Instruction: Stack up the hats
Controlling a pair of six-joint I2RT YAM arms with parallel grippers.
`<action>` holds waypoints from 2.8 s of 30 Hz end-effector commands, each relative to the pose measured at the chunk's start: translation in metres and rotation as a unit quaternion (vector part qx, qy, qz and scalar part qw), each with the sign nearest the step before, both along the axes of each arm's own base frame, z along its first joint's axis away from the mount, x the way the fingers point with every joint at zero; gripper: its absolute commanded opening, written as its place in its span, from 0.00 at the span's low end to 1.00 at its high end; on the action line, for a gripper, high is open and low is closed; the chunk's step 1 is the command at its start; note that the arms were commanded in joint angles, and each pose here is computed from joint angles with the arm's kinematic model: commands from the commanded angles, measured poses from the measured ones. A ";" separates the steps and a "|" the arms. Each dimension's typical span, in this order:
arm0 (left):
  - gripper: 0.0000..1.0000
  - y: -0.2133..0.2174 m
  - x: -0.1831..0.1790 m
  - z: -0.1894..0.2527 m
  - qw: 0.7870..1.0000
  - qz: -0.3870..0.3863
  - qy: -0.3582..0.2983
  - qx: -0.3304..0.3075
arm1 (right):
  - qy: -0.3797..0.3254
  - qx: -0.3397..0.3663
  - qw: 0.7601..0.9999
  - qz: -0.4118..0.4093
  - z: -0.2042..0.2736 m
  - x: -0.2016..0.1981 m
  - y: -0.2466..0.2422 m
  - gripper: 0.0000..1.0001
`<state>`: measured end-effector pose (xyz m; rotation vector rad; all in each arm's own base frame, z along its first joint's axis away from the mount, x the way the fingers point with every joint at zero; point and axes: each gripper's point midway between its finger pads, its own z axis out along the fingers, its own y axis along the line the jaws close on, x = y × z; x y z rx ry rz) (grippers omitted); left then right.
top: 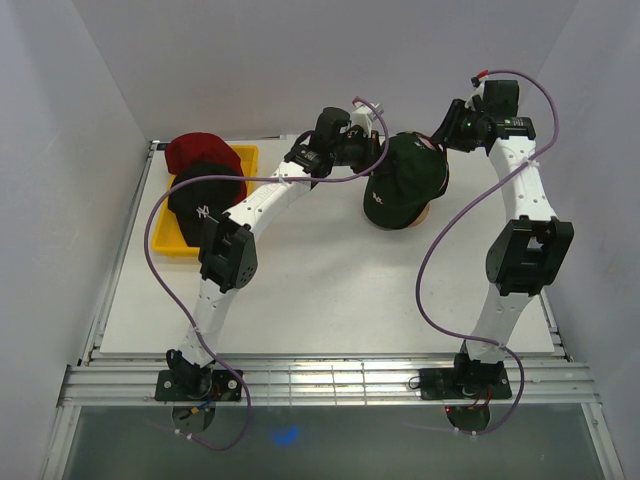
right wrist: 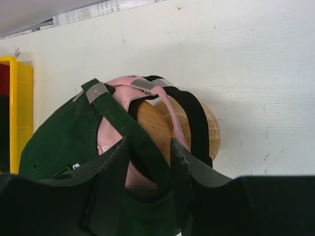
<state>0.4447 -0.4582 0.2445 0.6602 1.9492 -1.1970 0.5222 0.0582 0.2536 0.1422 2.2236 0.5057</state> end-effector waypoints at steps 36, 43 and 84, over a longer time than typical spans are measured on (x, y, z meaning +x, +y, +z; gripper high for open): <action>0.07 0.011 -0.005 0.028 0.998 0.059 -0.017 -0.009 | 0.030 -0.057 0.994 -0.088 -0.022 -0.007 -0.048 0.08; 0.47 0.019 -0.005 0.057 0.995 0.080 -0.047 -0.035 | 0.041 -0.056 0.993 -0.092 -0.032 -0.008 -0.055 0.08; 0.49 0.048 0.074 -0.079 0.934 0.347 0.068 0.050 | 0.044 -0.001 0.997 -0.055 -0.057 0.012 -0.039 0.08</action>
